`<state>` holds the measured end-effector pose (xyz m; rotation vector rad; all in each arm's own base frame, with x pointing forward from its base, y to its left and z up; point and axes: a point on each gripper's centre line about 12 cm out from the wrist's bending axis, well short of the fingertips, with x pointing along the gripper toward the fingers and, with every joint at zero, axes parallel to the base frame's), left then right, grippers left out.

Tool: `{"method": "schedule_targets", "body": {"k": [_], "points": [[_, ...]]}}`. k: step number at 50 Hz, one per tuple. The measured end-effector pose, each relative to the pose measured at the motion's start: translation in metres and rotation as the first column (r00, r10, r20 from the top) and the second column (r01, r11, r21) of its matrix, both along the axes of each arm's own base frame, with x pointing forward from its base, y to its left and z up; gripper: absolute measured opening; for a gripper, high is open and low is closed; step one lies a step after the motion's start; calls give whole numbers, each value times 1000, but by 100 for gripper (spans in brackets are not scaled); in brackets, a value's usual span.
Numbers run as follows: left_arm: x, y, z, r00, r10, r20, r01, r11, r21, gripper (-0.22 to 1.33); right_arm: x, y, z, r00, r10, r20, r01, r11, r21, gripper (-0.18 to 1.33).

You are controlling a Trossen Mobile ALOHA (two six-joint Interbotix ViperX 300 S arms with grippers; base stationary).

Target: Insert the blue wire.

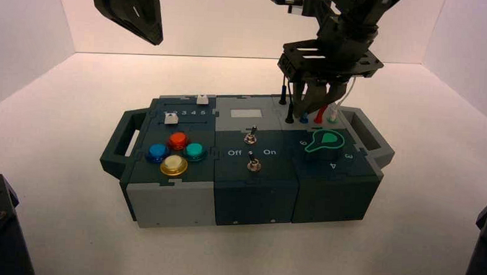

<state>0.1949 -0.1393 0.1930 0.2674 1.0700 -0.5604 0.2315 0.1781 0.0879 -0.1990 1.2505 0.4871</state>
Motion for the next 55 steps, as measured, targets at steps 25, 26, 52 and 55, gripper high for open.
{"method": "schedule_targets", "body": {"k": [25, 26, 52, 55], "points": [[0, 0, 0, 1000, 0, 0, 0, 1000, 0, -16, 0, 0, -1, 1000, 14, -11, -14, 1000, -16, 9], [0, 0, 0, 1000, 0, 0, 0, 1000, 0, -16, 0, 1, -1, 1000, 11, -12, -12, 1000, -15, 9], [-1, 1, 3, 1000, 0, 10, 0, 1000, -7, -16, 5, 6, 3, 1000, 14, -7, -14, 1000, -9, 60], [-2, 1, 3, 1000, 1, 11, 0, 1000, -9, -16, 5, 6, 3, 1000, 14, -9, -15, 1000, -10, 61]]}}
